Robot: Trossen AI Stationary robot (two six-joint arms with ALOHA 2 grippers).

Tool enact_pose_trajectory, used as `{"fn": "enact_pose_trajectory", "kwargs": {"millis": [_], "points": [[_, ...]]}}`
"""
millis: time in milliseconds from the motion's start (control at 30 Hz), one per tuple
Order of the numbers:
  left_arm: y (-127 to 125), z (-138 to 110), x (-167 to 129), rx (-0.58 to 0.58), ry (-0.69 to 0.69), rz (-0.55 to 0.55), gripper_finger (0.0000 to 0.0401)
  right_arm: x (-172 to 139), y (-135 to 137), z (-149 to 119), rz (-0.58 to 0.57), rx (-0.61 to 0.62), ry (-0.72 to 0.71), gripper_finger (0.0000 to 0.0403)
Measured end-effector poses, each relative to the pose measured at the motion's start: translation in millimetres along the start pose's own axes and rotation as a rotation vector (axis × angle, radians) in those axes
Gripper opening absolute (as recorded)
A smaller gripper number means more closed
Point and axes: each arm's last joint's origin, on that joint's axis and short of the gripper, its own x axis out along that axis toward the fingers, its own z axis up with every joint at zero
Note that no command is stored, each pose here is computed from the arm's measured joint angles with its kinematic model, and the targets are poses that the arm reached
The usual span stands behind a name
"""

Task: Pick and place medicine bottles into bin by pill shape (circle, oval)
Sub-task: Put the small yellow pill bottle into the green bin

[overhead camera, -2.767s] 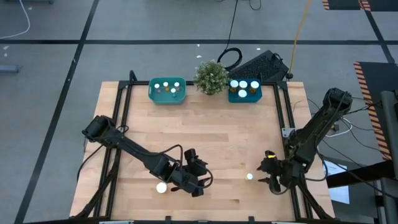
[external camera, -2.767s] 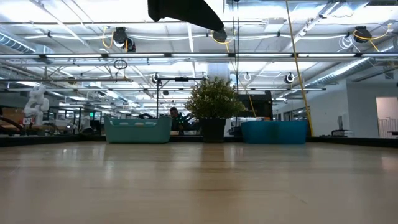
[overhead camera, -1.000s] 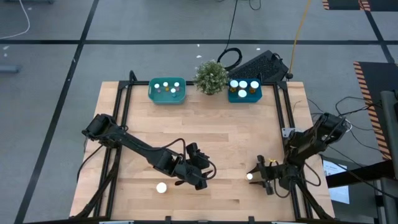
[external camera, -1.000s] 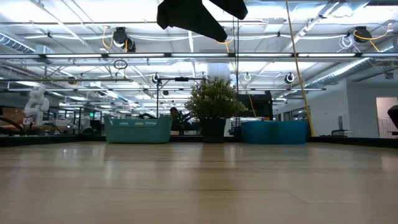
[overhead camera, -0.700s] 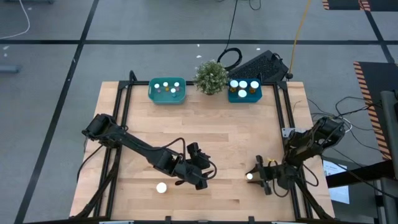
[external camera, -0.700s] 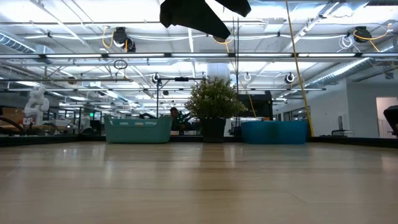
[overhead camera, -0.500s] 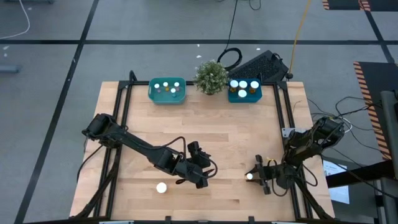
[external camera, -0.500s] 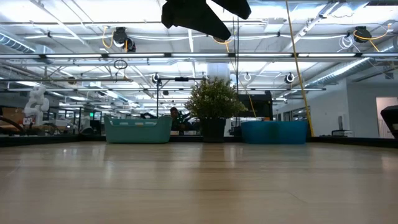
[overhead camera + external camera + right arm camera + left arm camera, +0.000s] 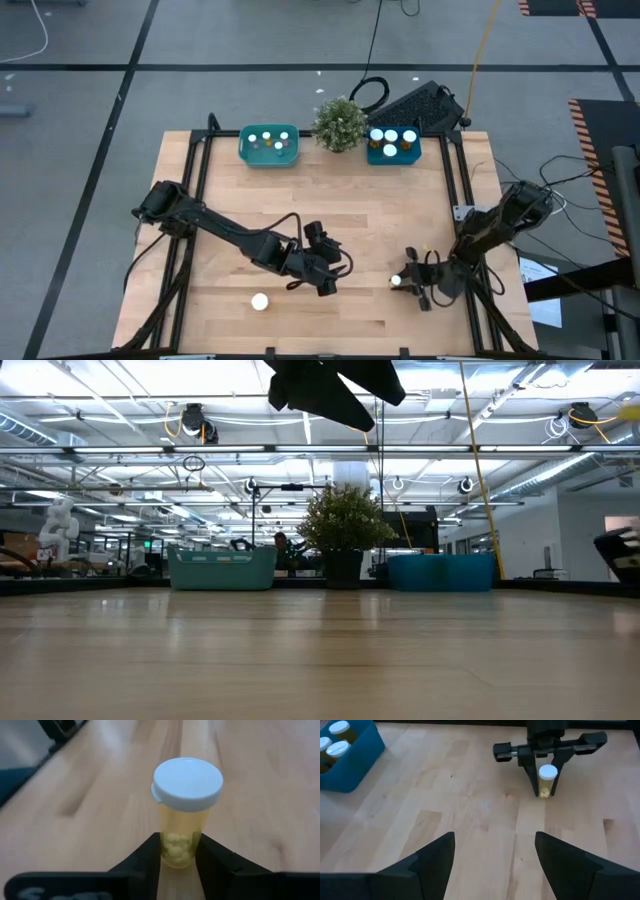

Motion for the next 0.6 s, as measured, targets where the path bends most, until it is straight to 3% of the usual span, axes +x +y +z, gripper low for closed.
{"fn": "enact_pose_trajectory", "kwargs": {"millis": [267,400,600], "points": [[10,3,6,0.064,0.021,-0.035,0.0276,20,-17,46,0.006,0.010,-0.017,0.0099],[17,1,8,0.192,0.048,0.019,0.0276,33,-31,75,-0.065,-0.047,0.021,0.0099],[20,-7,7,0.154,0.131,0.030,0.0276,49,-56,113,-0.222,-0.144,0.102,0.0100]]}}
